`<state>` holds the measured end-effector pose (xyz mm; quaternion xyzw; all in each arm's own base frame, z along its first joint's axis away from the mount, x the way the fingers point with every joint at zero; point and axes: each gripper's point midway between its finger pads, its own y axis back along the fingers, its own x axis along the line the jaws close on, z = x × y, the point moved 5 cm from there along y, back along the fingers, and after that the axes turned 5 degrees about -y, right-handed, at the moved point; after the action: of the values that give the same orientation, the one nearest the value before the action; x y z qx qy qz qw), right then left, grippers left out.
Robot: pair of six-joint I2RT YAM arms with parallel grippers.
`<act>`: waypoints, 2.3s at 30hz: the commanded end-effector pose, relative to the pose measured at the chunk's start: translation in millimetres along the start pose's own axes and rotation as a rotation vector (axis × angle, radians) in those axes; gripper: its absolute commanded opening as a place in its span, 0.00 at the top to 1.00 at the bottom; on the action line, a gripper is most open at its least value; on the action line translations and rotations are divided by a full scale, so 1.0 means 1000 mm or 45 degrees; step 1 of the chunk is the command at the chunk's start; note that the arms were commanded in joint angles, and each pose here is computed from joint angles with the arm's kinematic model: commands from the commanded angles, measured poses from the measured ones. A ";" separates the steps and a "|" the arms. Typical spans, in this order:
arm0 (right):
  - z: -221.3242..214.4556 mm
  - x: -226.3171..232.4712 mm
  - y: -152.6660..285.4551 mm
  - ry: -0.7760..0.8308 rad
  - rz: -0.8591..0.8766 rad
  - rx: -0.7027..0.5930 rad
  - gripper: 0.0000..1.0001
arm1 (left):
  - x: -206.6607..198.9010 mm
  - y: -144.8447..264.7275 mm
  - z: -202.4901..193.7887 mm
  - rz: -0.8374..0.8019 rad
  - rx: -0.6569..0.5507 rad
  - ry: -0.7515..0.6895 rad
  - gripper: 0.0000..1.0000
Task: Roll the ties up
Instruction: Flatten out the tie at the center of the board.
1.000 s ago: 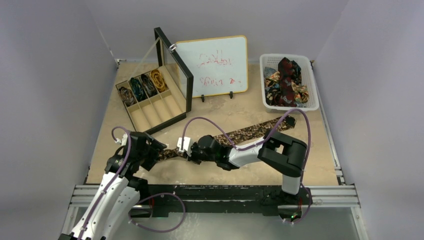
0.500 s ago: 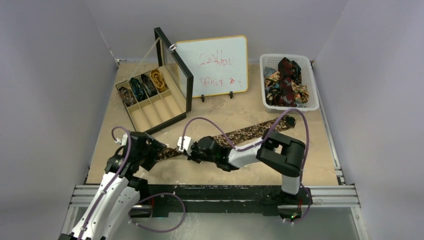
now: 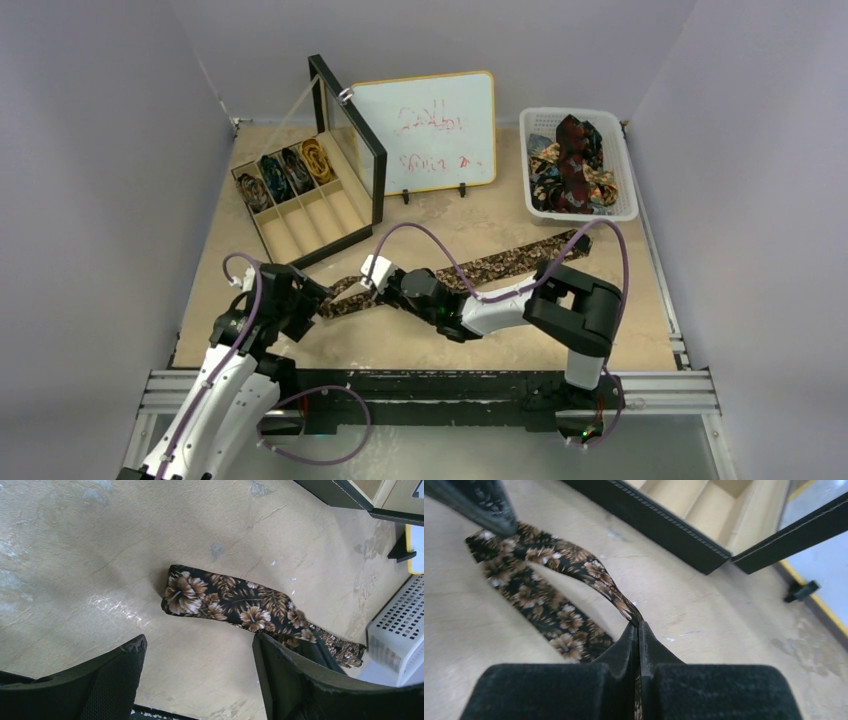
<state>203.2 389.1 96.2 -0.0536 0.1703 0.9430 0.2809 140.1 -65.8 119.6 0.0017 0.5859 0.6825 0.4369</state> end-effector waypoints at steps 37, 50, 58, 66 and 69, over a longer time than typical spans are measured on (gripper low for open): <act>0.032 -0.015 0.049 -0.492 -0.056 -0.118 0.36 | 0.005 -0.009 -0.005 -0.021 -0.001 0.064 0.17; -0.029 -0.022 0.068 -0.955 0.136 0.482 0.50 | -0.005 -0.007 -0.004 -0.058 0.034 0.005 0.17; -0.036 -0.020 0.054 -1.029 0.105 0.550 0.63 | -0.004 -0.003 -0.004 -0.068 0.030 -0.001 0.17; -0.037 -0.009 0.051 -1.038 0.203 0.570 0.75 | -0.004 -0.003 -0.003 -0.061 0.025 -0.001 0.17; -0.043 -0.009 0.049 -1.041 0.194 0.587 0.75 | -0.005 -0.003 -0.003 -0.061 0.024 -0.006 0.17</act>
<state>182.8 320.4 67.7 0.3903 0.2588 0.8392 0.2763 138.4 -70.5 107.0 0.0026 0.5997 0.6687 0.4395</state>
